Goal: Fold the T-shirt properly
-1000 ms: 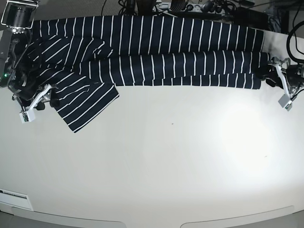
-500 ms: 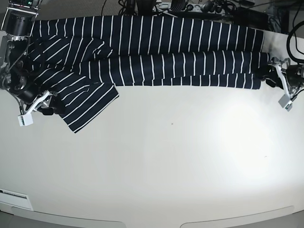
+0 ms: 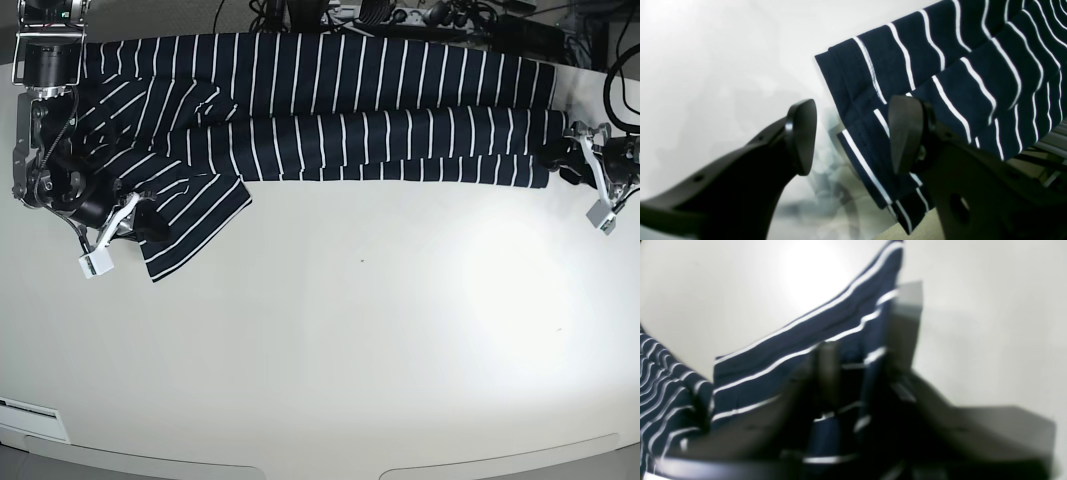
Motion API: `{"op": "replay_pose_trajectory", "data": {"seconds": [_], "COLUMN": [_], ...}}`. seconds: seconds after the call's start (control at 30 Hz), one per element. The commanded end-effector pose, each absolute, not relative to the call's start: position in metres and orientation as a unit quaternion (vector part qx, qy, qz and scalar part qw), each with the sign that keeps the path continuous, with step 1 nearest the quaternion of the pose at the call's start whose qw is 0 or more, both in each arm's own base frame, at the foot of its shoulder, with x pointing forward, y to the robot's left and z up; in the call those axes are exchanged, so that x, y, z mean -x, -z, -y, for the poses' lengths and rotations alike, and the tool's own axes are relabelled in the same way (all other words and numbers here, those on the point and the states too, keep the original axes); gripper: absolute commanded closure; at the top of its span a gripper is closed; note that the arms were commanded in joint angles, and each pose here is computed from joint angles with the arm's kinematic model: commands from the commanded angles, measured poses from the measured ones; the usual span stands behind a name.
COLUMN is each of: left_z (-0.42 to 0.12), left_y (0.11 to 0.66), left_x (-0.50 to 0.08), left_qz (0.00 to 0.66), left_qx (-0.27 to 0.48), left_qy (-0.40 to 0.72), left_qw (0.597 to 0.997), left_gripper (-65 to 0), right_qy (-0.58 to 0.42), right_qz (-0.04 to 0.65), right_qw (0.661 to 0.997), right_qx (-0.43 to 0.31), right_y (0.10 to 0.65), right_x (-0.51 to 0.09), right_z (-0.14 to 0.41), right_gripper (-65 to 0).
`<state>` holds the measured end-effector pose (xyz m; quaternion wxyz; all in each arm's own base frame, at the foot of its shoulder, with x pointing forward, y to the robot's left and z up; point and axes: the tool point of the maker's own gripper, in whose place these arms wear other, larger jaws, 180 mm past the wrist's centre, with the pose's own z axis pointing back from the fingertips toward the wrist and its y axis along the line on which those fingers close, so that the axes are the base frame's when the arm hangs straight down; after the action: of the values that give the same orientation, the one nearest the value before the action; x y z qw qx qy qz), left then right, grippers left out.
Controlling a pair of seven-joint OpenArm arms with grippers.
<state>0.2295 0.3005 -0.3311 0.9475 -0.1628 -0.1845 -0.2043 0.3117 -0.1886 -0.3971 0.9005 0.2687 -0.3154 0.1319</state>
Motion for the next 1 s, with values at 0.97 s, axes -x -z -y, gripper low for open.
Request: {"op": "replay_pose_trajectory", "data": {"seconds": [0.97], "left_z": [-0.303], "left_y": [0.314], "left_x": [-0.246], "left_qz": [0.223], "left_qx": [0.158], "left_qy": [0.206], "left_qw": [0.940], "left_gripper": [-36.0], "right_qy": [-0.419], "right_qz": [0.155], "right_qw": [0.842], "right_qx": [-0.303], "right_y": [0.297], "right_x": [-0.160], "right_z": [0.159], "right_gripper": [0.0]}}
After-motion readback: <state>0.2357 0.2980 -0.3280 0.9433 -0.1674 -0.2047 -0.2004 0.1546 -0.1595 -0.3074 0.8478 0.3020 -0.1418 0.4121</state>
